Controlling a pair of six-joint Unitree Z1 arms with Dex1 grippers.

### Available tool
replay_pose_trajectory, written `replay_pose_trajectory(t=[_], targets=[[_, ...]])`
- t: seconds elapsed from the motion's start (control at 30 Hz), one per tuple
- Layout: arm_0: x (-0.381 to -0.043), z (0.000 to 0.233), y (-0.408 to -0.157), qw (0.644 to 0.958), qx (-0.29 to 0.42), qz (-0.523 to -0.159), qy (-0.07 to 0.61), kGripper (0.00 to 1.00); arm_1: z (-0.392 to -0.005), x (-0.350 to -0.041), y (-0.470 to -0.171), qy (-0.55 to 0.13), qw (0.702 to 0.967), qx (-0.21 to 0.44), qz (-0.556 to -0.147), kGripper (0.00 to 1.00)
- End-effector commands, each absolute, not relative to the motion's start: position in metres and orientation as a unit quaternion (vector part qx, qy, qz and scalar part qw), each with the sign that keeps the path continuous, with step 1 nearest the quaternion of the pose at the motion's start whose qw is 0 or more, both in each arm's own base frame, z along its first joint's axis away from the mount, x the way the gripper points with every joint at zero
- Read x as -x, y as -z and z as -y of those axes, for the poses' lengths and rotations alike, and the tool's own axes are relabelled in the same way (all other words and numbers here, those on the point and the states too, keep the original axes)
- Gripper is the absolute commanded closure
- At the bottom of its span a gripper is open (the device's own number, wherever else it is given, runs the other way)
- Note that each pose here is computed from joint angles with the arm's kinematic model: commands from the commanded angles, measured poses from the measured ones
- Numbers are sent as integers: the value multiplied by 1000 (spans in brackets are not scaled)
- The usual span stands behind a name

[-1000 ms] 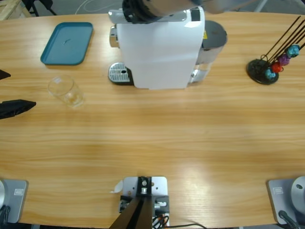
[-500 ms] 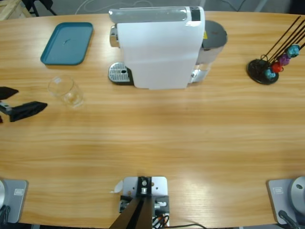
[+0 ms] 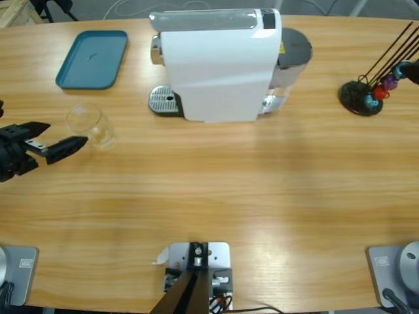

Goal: Pour coffee

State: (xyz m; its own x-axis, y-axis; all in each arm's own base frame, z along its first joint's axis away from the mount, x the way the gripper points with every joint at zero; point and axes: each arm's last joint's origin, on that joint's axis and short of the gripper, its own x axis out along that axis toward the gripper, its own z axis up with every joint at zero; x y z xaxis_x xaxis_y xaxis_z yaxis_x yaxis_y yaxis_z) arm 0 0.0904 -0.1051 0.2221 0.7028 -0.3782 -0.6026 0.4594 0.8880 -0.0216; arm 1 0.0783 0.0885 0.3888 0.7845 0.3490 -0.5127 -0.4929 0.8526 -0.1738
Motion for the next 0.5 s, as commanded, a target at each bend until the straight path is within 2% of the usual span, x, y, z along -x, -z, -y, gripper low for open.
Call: replay_pose_trajectory(t=[0.03, 0.13, 0.23, 0.5], targets=[[-98, 115, -198, 922, -78, -319, 204, 5, -58, -59, -347, -232, 912, 189, -279, 0], [-99, 115, -196, 926, -83, -317, 189, 4, -58, -55, -337, -267, 895, 189, -304, 0], [-102, 119, -193, 927, -86, -316, 182, 4, -63, -57, -335, -268, 889, 199, -314, 0], [-108, 126, -183, 933, -82, -305, 172, 4, -63, -59, -334, -256, 891, 214, -309, 0]])
